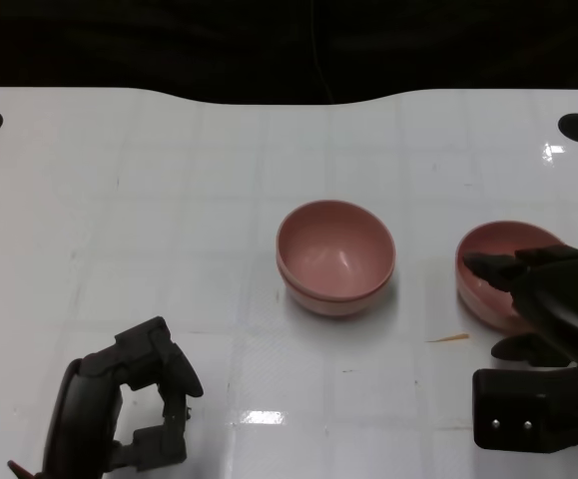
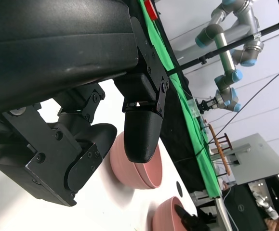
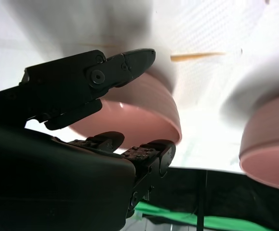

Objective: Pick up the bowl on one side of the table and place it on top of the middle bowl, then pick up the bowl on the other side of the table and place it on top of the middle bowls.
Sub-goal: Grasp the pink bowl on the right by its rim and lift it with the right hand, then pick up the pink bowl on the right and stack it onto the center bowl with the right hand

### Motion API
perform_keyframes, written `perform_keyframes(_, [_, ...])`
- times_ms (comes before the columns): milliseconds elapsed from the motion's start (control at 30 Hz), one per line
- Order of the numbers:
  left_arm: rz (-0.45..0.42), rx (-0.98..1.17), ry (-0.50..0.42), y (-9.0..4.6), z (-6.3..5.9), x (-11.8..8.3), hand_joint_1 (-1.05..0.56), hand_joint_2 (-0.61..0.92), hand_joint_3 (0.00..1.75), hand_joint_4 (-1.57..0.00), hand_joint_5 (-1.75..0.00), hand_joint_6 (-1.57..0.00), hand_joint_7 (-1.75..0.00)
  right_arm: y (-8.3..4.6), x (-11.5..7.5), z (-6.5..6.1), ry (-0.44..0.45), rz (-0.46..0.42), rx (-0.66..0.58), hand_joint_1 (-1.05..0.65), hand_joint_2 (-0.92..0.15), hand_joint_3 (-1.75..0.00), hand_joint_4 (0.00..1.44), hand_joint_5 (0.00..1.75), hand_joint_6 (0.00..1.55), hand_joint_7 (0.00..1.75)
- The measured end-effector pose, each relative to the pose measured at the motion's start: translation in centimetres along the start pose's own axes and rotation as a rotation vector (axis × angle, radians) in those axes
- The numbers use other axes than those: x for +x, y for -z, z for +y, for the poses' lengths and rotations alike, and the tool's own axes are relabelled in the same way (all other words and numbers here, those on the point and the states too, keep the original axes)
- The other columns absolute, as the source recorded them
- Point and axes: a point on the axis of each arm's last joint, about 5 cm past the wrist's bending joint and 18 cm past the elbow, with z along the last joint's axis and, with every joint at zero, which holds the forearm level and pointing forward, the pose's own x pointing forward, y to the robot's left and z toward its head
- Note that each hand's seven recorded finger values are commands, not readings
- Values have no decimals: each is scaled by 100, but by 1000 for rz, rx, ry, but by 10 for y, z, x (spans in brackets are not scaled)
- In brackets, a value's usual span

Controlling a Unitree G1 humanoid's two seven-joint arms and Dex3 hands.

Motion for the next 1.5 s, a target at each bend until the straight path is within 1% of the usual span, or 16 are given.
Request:
perform_keyframes(200, [0,9,11,0,-1,0,2,30,156,-89,-175,-85,-158,0,6,6,-47,31,-16,-34,-91,-1,53,15,51,5])
perform_keyframes(300, [0,10,11,0,-1,-1,1,30,157,-89,-175,-85,-158,0,9,9,-59,49,-30,-32,-92,-2,73,20,62,7])
perform_keyframes(400, [1,11,11,0,-1,-2,1,29,158,-89,-175,-84,-158,0,9,13,-36,43,-46,-23,-91,-1,102,42,90,9])
perform_keyframes(467, [0,11,12,-1,-1,-2,1,30,157,-89,-175,-84,-158,0,10,15,6,22,-44,-17,-89,0,93,104,112,7])
perform_keyframes(567, [-4,10,13,-1,-2,-2,1,30,157,-89,-175,-84,-157,0,10,16,51,-24,-29,-13,-89,0,87,150,128,10])
perform_keyframes(600, [-5,10,14,-1,-2,-2,1,30,157,-88,-175,-84,-157,1,10,15,65,-38,-25,-10,-90,-1,88,162,119,49])
perform_keyframes(633, [-5,12,16,-1,-2,-2,1,31,156,-88,-175,-84,-157,1,11,15,81,-51,-22,-7,-90,-1,88,169,97,105])
perform_keyframes(733, [-6,22,25,-1,-2,-2,1,31,156,-88,-175,-83,-158,2,12,14,117,-73,-22,-7,-91,-2,85,174,73,153])
perform_keyframes(800, [-10,30,32,-2,-3,-2,1,32,156,-88,-175,-83,-157,3,13,15,133,-85,-21,-7,-90,-3,84,174,65,165])
perform_keyframes(967, [-12,36,36,-2,-3,-2,2,32,156,-87,-175,-83,-158,1,16,12,205,-136,-16,-7,-88,-2,87,175,66,169])
perform_keyframes(1100, [-15,43,39,-3,-4,-2,0,32,155,-86,-175,-82,-158,-6,21,1,305,-199,2,-8,-88,-4,91,175,74,164])
perform_keyframes(1133, [-15,45,39,-3,-4,-2,0,32,155,-86,-175,-82,-158,-7,23,-3,325,-210,4,-8,-89,-6,91,175,79,153])
perform_keyframes(1167, [-16,47,38,-4,-4,-2,0,32,155,-86,-175,-82,-158,-9,24,-6,341,-219,9,-9,-83,-19,91,175,82,148])
perform_keyframes(1200, [-15,48,37,-4,-4,-2,0,32,155,-87,-175,-82,-158,-12,25,-10,360,-232,21,-8,-59,-69,92,175,79,155])
perform_keyframes(1267, [-8,48,35,-3,-4,-4,0,32,154,-87,-175,-82,-158,-20,29,-16,396,-263,50,-8,-40,-106,94,175,76,165])
perform_keyframes(1500, [0,48,32,-3,-5,-4,0,31,155,-87,-175,-83,-157,-35,37,-25,415,-336,110,-14,-39,-119,95,175,73,174])
